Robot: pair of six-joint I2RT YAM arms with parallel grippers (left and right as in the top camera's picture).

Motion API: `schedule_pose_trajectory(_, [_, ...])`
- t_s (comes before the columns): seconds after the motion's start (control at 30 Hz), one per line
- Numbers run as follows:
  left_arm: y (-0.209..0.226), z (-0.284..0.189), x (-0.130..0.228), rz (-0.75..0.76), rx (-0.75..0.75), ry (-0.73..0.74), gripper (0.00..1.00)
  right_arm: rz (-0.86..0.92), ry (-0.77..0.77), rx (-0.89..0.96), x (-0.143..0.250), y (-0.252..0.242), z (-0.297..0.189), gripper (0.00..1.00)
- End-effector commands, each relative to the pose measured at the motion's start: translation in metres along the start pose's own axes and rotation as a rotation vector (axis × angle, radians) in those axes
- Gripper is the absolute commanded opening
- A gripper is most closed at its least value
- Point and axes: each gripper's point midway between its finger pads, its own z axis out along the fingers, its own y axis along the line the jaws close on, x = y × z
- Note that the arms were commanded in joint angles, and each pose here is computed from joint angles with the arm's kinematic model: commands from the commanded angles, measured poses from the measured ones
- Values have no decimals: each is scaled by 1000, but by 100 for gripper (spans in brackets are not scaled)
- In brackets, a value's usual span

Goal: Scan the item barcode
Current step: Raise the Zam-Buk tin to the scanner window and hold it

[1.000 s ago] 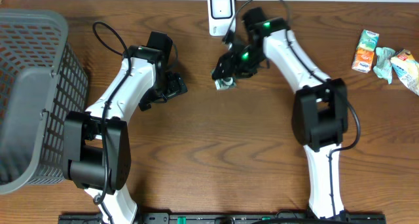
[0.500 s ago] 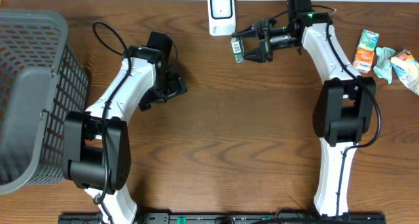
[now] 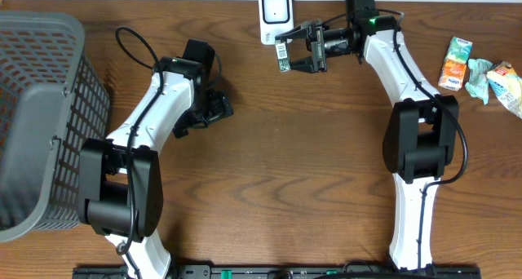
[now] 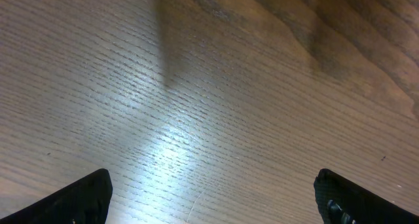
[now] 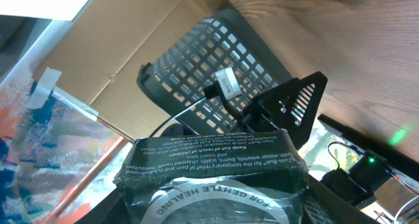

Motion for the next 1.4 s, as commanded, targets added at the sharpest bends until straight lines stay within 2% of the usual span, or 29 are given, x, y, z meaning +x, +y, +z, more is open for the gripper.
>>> schedule_pose_trajectory(0.0, [5,2,1,8,-19,3,97,-1,8,-8,5,7,-1,48])
schedule_pose_trajectory(0.1, [5,2,1,8,-19,3,98,-17,-34,6,-2,5,-1,46])
schedule_pose_trajectory(0.23, [5,2,1,8,-19,3,98,-131,-150,57,-22,0,2,43])
schedule_pose_trajectory(0.37, [5,2,1,8,-19,3,98,-509,-384,150,-63,11,3,42])
schedule_pose_trajectory(0.5, [5,2,1,8,-19,3,98,-738,-620,207,-95,37,-6,47])
schedule_pose_trajectory(0.53, [5,2,1,8,-19,3,98,-760,-673,218,-101,42,-10,48])
schedule_pose_trajectory(0.6, [5,2,1,8,-19,3,98,-805,-888,273,-123,56,-26,52])
schedule_pose_trajectory(0.67, [5,2,1,8,-19,3,98,-852,-1019,306,-132,67,-36,52])
schedule_pose_trajectory(0.83, [5,2,1,8,-19,3,98,-1090,-1274,386,-129,107,-43,52])
schedule_pose_trajectory(1.1, [5,2,1,8,-19,3,98,-1378,-1556,437,-115,148,-22,54])
schedule_pose_trajectory(1.23, [5,2,1,8,-19,3,98,-1480,-1603,459,-131,142,-8,53])
schedule_pose_trajectory(1.37, [5,2,1,8,-19,3,98,-1477,-1594,482,-156,123,0,53])
